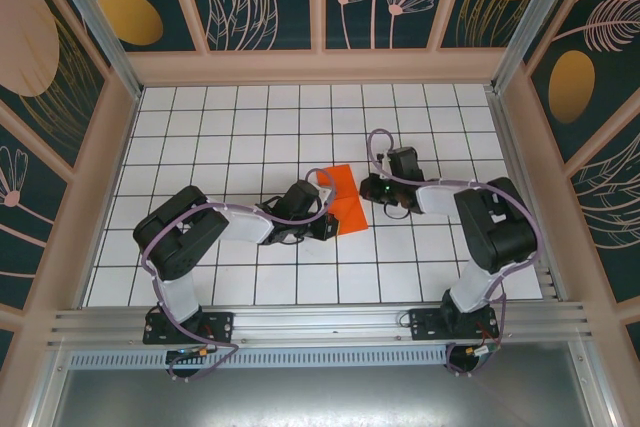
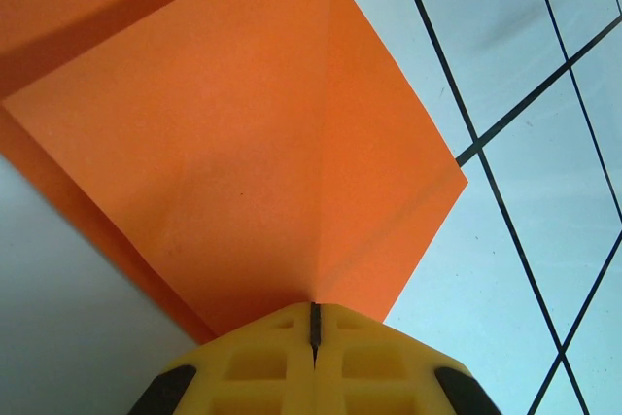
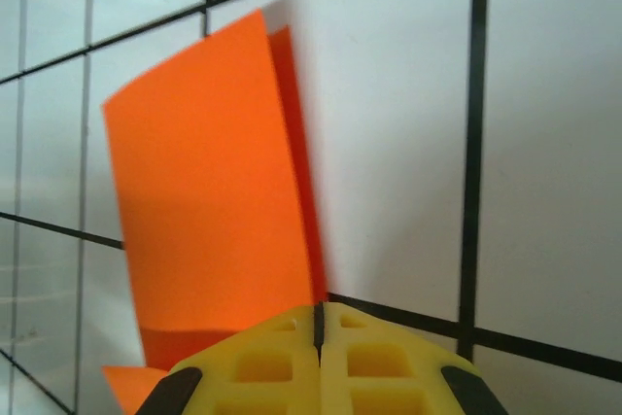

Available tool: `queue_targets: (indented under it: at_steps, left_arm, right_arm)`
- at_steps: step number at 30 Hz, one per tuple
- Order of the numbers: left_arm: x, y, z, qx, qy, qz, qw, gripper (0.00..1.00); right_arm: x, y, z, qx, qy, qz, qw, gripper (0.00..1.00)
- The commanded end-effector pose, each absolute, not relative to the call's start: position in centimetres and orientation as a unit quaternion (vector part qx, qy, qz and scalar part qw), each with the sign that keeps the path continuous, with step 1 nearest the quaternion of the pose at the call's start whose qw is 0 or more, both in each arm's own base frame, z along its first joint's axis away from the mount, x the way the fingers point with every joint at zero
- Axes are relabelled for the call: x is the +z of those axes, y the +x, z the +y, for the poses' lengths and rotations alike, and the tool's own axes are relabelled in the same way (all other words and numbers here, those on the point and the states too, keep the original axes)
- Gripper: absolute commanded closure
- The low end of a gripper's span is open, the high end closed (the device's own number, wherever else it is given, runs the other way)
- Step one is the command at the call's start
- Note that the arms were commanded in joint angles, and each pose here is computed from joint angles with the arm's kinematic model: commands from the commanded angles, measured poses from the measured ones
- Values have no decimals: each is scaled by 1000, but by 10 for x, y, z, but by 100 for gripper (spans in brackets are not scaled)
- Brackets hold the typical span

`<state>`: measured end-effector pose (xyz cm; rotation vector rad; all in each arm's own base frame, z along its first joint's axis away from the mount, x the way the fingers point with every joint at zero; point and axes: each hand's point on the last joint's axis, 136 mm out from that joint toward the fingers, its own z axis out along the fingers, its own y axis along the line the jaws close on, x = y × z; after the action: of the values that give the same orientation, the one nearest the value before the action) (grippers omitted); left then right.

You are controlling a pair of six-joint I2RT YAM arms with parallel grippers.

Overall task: Fold a paper plane with a square sheet of paper (fold left side to right side)
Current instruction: Fold the triangle a second time at the center of the table.

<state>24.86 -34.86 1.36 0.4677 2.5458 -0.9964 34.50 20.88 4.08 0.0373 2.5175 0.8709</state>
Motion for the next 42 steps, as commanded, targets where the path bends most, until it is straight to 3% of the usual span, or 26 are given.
queue_targets:
  at_steps: [1, 9, 20, 42]
  left_arm:
    - [-35, 228, -308, -265, 152, 943, 134, 97]
    - [-36, 228, -306, -262, 152, 944, 133, 97]
    - [-37, 226, -302, -256, 150, 946, 132, 97]
    - [-42, 223, -298, -252, 150, 947, 128, 97]
  right_arm:
    - [69, 328, 224, 352, -14, 902, 251, 100]
    - [52, 277, 268, 410, -30, 891, 194, 100]
    - [18, 292, 263, 343, -37, 921, 182, 100]
    - [7, 334, 219, 307, -6, 931, 198, 100]
